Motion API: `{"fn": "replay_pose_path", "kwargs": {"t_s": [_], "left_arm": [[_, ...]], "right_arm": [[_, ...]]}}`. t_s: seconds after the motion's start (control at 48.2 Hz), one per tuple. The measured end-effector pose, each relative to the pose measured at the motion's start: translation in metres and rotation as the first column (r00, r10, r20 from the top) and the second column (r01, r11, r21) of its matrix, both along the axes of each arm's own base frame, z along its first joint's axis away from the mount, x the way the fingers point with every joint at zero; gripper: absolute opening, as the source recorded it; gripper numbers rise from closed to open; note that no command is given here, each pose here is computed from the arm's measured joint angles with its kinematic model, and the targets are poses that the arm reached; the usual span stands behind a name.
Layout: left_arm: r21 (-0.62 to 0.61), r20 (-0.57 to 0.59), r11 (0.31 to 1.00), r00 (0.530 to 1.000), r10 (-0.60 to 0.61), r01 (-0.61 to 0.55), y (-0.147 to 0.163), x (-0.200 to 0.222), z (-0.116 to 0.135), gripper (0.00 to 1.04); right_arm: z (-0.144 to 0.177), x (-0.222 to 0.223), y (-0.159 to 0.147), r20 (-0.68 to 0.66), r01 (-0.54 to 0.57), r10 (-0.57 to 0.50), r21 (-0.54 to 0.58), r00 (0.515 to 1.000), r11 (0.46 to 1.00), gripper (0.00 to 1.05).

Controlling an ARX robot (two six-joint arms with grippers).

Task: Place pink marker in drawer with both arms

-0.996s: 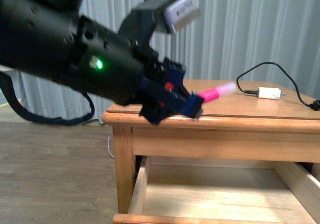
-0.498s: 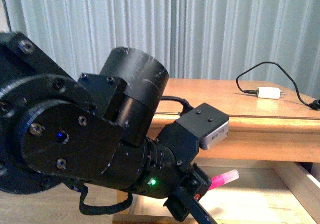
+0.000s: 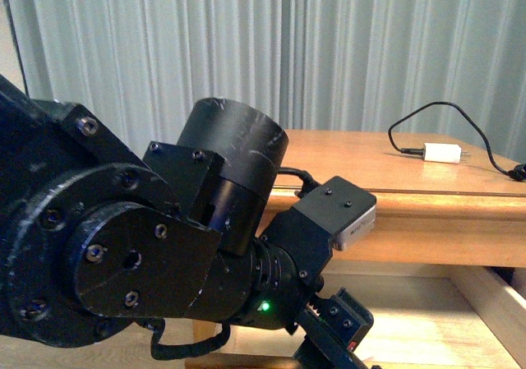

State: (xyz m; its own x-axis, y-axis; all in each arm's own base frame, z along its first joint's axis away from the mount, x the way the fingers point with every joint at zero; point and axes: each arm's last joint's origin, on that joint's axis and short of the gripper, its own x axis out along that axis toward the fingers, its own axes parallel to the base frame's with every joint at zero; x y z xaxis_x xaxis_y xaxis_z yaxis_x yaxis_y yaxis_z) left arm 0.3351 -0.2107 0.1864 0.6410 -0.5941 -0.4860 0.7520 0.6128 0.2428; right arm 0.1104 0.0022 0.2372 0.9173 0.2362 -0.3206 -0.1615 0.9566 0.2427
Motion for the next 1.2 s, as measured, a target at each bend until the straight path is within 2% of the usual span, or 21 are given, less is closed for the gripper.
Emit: {"fn": "replay_pose_path", "kwargs": {"t_s": [0.083, 0.145, 0.187, 0.373, 0.539, 0.664, 0.705, 0.913, 1.1, 1.141, 1.203], "left_arm": [[-0.038, 0.020, 0.997, 0.997, 0.070, -0.069, 0.009, -0.005, 0.017, 0.82], [-0.090, 0.050, 0.981, 0.983, 0.174, -0.169, 0.025, -0.013, 0.036, 0.96], [-0.112, 0.059, 0.972, 0.975, 0.214, -0.207, 0.033, -0.016, 0.041, 1.00], [-0.216, 0.133, 0.914, 0.917, 0.376, -0.344, 0.076, -0.052, 0.070, 0.99], [-0.266, 0.193, 0.882, 0.875, 0.443, -0.388, 0.112, -0.108, 0.083, 0.99], [-0.299, 0.169, 0.805, 0.802, 0.573, -0.512, 0.156, -0.166, 0.076, 0.99], [-0.314, 0.158, 0.762, 0.760, 0.630, -0.566, 0.170, -0.184, 0.072, 0.99], [-0.418, 0.093, 0.636, 0.666, 0.740, -0.648, 0.199, -0.222, 0.061, 0.99], [-0.435, 0.072, 0.627, 0.669, 0.740, -0.647, 0.199, -0.222, 0.060, 0.99], [-0.462, 0.099, 0.622, 0.660, 0.745, -0.633, 0.200, -0.223, 0.059, 0.94], [-0.508, 0.135, 0.632, 0.671, 0.729, -0.585, 0.204, -0.223, 0.052, 0.83]], "right_arm": [[0.000, 0.000, 0.000, 0.000, 0.000, 0.000, 0.000, 1.000, 1.000, 0.96], [0.000, 0.000, 0.000, 0.000, 0.000, 0.000, 0.000, 1.000, 1.000, 0.96], [0.000, 0.000, 0.000, 0.000, 0.000, 0.000, 0.000, 1.000, 1.000, 0.96], [0.000, 0.000, 0.000, 0.000, 0.000, 0.000, 0.000, 1.000, 1.000, 0.96], [0.000, 0.000, 0.000, 0.000, 0.000, 0.000, 0.000, 1.000, 1.000, 0.96], [0.000, 0.000, 0.000, 0.000, 0.000, 0.000, 0.000, 1.000, 1.000, 0.96], [0.000, 0.000, 0.000, 0.000, 0.000, 0.000, 0.000, 1.000, 1.000, 0.96], [0.000, 0.000, 0.000, 0.000, 0.000, 0.000, 0.000, 1.000, 1.000, 0.96], [0.000, 0.000, 0.000, 0.000, 0.000, 0.000, 0.000, 1.000, 1.000, 0.96], [0.000, 0.000, 0.000, 0.000, 0.000, 0.000, 0.000, 1.000, 1.000, 0.96], [0.000, 0.000, 0.000, 0.000, 0.000, 0.000, 0.000, 1.000, 1.000, 0.96]]}}
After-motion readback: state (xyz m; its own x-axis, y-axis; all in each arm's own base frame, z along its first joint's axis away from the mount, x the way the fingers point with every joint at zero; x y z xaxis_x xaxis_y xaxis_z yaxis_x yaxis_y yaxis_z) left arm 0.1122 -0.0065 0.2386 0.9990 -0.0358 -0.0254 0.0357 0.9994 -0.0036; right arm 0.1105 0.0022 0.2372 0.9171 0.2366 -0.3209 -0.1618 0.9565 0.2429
